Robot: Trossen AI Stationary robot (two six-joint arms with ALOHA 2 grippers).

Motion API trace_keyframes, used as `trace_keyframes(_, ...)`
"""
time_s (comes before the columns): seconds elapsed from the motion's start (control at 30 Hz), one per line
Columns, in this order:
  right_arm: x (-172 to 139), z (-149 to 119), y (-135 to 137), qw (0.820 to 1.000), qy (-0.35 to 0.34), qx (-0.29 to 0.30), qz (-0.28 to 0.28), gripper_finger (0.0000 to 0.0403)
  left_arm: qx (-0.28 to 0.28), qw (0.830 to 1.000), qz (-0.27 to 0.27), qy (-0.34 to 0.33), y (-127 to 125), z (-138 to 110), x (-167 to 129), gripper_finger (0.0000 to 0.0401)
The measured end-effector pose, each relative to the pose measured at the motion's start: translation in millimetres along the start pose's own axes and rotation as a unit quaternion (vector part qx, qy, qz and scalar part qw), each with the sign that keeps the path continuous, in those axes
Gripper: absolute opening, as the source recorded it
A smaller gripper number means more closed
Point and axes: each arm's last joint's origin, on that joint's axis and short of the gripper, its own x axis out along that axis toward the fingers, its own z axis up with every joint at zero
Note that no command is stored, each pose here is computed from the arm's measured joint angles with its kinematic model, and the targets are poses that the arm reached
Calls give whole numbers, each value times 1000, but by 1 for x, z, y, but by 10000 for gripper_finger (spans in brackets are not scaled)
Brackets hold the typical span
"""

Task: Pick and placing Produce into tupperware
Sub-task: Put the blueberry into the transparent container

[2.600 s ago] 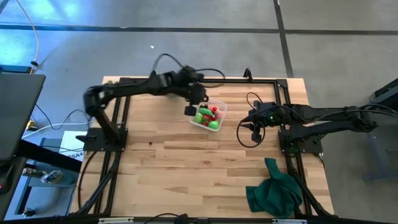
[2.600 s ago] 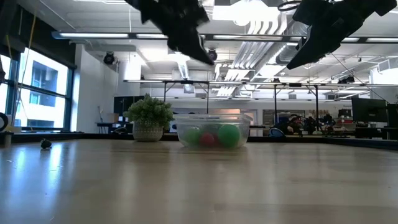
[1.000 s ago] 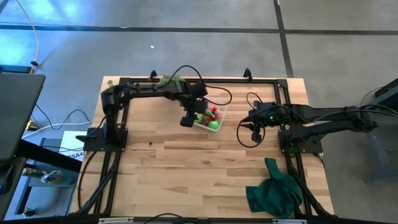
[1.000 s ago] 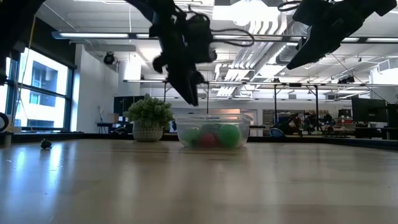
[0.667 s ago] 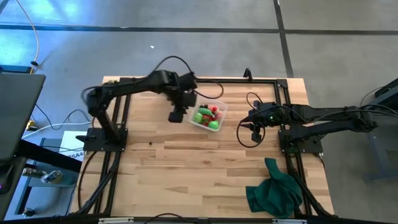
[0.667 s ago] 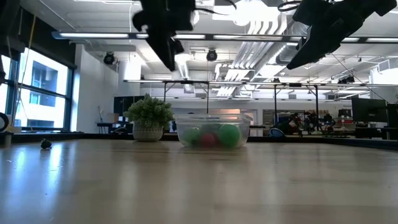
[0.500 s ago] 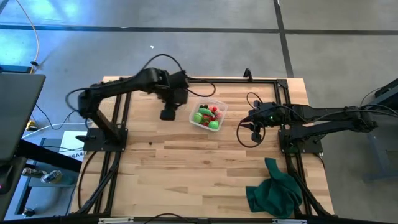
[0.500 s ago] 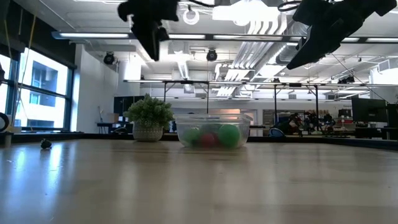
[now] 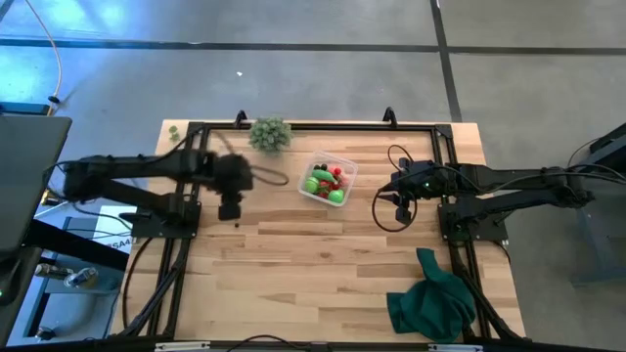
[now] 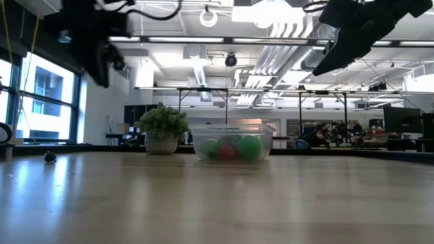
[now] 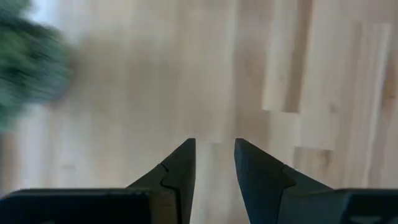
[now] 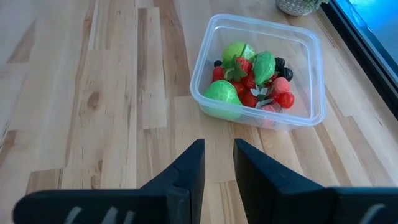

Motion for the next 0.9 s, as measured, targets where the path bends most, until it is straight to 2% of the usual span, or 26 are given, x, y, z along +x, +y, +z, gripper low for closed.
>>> trace_keyframes(0.1, 0, 0, 0, 1000, 0, 0, 0, 75, -11, 999, -29, -23, -12, -31, 16, 99)
trace_keyframes(0.3, 0, 0, 0, 1000, 0, 0, 0, 75, 22, 996, -69, -58, -30, -71, 43, 99)
trace_keyframes(0.47, 0, 0, 0, 1000, 0, 0, 2, 75, 51, 994, -91, -26, -40, -93, 65, 99)
trace_keyframes(0.57, 0, 0, 0, 1000, 0, 0, 2, 75, 62, 993, -95, -17, -45, -101, 78, 99)
trace_keyframes(0.7, 0, 0, 0, 1000, 0, 0, 2, 75, 64, 992, -97, -45, -47, -103, 91, 99)
trace_keyframes(0.9, 0, 0, 0, 1000, 0, 0, 2, 75, 67, 992, -96, -53, -48, -105, 98, 99)
